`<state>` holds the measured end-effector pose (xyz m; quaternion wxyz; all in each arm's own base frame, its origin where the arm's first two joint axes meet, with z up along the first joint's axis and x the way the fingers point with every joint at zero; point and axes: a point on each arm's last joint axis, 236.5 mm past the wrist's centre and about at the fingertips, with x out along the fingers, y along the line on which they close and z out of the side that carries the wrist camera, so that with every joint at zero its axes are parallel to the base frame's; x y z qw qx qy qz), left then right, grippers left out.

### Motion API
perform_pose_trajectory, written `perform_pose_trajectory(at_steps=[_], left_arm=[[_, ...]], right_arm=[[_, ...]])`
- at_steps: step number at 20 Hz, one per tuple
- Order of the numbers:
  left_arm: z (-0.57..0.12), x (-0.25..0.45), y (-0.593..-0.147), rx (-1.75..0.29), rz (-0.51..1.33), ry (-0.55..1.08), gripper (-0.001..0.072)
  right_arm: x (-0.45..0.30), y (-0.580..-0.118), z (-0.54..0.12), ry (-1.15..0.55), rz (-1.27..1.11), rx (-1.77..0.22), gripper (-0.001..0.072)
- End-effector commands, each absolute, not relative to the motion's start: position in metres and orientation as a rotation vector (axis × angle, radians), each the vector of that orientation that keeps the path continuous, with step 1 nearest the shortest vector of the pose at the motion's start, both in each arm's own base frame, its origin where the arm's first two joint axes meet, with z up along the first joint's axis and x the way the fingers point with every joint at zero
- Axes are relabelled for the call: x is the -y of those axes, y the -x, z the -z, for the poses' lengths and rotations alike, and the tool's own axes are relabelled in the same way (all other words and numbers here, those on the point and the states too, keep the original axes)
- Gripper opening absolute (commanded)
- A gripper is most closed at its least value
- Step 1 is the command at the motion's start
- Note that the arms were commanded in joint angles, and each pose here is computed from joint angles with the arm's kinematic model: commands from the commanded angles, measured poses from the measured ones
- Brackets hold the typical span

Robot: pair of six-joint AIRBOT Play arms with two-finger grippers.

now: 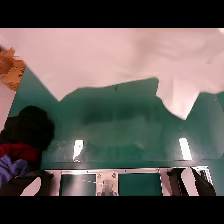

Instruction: Fold the shirts.

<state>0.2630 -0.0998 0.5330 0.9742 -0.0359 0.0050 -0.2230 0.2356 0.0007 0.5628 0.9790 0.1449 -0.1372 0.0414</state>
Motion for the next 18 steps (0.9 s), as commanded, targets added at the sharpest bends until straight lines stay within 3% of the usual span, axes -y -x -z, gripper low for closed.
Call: perform_pose_trajectory(at_steps=[1, 5, 12, 15, 18], left_arm=[[-0.519, 0.064, -0.273, -0.054, 0.287, 0.048, 0.0020], [-0.437, 0.060, -0.328, -0.281, 0.275, 0.089, 0.0020], [-0.197, 0.058, -0.440, -0.791, 0.285, 0.178, 0.0020], [-0.110, 0.065, -0.492, -0.878, 0.286, 0.296, 0.0020], [-0.074, 0.077, -0.540, -0.827, 0.306, 0.432, 0.0020]], right_arm=[[0.009, -0.221, -0.566, -0.236, 0.023, 0.308, 0.0013], [0.066, -0.287, -0.466, -0.420, 0.035, 0.076, 0.0013], [0.084, -0.437, -0.170, -0.623, -0.036, -0.450, 0.0013], [0.090, -0.494, -0.077, -0.699, -0.016, -0.605, 0.0013], [0.098, -0.551, -0.038, -0.762, -0.070, -0.671, 0.0013]])
